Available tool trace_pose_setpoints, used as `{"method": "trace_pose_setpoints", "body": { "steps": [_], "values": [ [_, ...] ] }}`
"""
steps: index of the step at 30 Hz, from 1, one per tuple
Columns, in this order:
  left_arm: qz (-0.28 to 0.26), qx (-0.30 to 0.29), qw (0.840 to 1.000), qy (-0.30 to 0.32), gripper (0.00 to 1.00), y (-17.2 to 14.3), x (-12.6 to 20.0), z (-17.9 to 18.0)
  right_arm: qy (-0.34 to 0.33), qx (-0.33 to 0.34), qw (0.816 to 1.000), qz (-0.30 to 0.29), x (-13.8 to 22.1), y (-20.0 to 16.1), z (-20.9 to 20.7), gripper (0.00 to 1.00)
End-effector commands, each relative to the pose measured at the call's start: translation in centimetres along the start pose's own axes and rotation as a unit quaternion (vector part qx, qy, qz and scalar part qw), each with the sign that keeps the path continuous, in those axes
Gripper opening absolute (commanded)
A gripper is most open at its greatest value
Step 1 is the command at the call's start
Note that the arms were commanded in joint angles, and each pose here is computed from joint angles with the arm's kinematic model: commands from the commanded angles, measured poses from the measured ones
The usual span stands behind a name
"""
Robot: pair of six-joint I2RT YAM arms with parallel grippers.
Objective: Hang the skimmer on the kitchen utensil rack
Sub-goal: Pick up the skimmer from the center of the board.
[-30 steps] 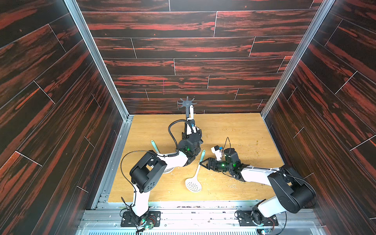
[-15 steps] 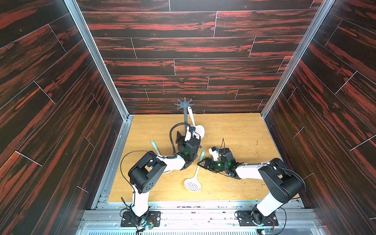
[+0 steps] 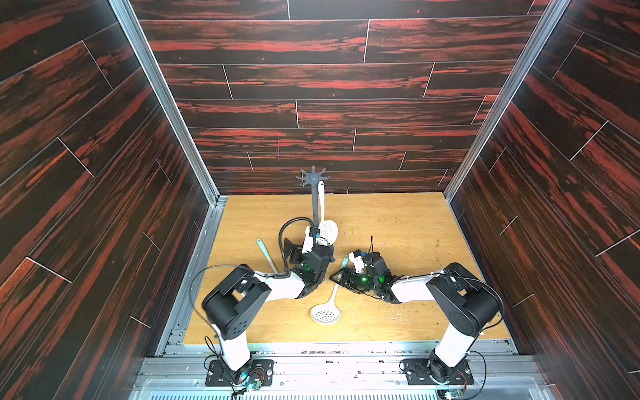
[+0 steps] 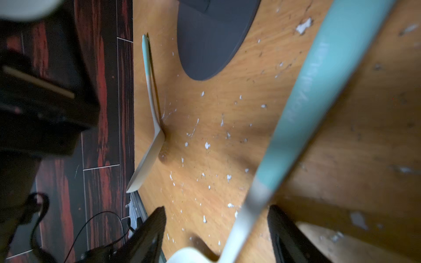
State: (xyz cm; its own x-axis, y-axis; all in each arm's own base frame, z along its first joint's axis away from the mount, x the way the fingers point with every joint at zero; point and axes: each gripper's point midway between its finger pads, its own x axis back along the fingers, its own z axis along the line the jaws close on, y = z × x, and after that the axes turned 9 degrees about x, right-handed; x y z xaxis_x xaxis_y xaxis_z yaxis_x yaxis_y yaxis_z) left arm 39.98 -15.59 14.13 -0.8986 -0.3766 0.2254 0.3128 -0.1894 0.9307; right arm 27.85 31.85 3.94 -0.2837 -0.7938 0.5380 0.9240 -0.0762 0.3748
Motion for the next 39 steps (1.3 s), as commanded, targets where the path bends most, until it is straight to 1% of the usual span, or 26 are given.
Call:
{"method": "trace_pose_setpoints", "body": {
  "steps": [1, 3, 6, 7, 12, 15, 16, 18, 20, 24, 26, 29, 32, 34, 37, 39],
  "values": [
    [0.007, 0.03, 0.999, 0.027, 1.0, 0.6, 1.0, 2.8, -0.059, -0.048, 0.997, 0.019, -1.0, -2.2, -3.4, 0.7],
    [0.011, 0.033, 0.999, 0.03, 1.0, 0.4, 1.4, 3.8, -0.065, -0.056, 0.996, 0.018, -1.2, -2.5, -3.8, 0.68],
    [0.021, 0.052, 0.998, 0.036, 1.0, 0.1, 2.5, 5.8, -0.075, -0.064, 0.995, 0.021, -1.5, -2.9, -4.4, 0.61],
    [0.027, 0.058, 0.997, 0.035, 1.0, -0.1, 2.9, 6.5, -0.077, -0.067, 0.995, 0.023, -1.7, -3.2, -4.5, 0.61],
    [0.04, 0.099, 0.993, 0.044, 1.0, -0.5, 5.2, 11.0, -0.094, -0.082, 0.992, 0.031, -2.3, -4.3, -5.8, 0.54],
    [0.04, 0.128, 0.99, 0.038, 1.0, -0.1, 6.8, 13.6, -0.098, -0.09, 0.99, 0.037, -2.6, -5.1, -6.3, 0.49],
    [0.04, 0.141, 0.989, 0.034, 1.0, 0.1, 7.3, 14.4, -0.102, -0.091, 0.99, 0.038, -2.7, -5.4, -6.5, 0.46],
    [0.042, 0.156, 0.987, 0.02, 1.0, 0.2, 8.1, 15.4, -0.106, -0.093, 0.989, 0.043, -2.8, -5.8, -6.9, 0.42],
    [0.04, 0.177, 0.983, 0.006, 1.0, 0.3, 8.8, 16.4, -0.106, -0.097, 0.989, 0.044, -2.9, -6.1, -7.0, 0.33],
    [0.044, 0.2, 0.979, -0.011, 1.0, -0.1, 9.7, 17.5, -0.109, -0.102, 0.988, 0.045, -2.7, -6.6, -7.2, 0.15],
    [0.043, 0.205, 0.978, -0.009, 1.0, -0.7, 9.8, 17.8, -0.108, -0.103, 0.988, 0.046, -2.5, -6.7, -7.1, 0.0],
    [0.044, 0.205, 0.978, -0.007, 1.0, -1.2, 9.8, 18.1, -0.087, -0.1, 0.991, 0.026, -1.6, -6.3, -6.3, 0.0],
    [0.046, 0.205, 0.978, -0.01, 1.0, -1.3, 9.8, 18.0, -0.076, -0.1, 0.992, 0.003, 0.3, -5.8, -5.9, 0.0],
    [0.047, 0.209, 0.977, -0.013, 1.0, -1.1, 9.7, 18.0, -0.068, -0.096, 0.993, -0.015, 1.9, -4.8, -5.5, 0.0],
    [0.057, 0.218, 0.974, -0.029, 1.0, -1.5, 9.1, 17.6, -0.044, -0.066, 0.996, -0.038, 4.3, -2.3, -3.7, 0.0],
    [0.074, 0.239, 0.968, -0.034, 1.0, -2.2, 8.5, 17.7, -0.02, -0.032, 0.998, -0.058, 6.0, 0.1, -1.7, 0.0]
  ]
}}
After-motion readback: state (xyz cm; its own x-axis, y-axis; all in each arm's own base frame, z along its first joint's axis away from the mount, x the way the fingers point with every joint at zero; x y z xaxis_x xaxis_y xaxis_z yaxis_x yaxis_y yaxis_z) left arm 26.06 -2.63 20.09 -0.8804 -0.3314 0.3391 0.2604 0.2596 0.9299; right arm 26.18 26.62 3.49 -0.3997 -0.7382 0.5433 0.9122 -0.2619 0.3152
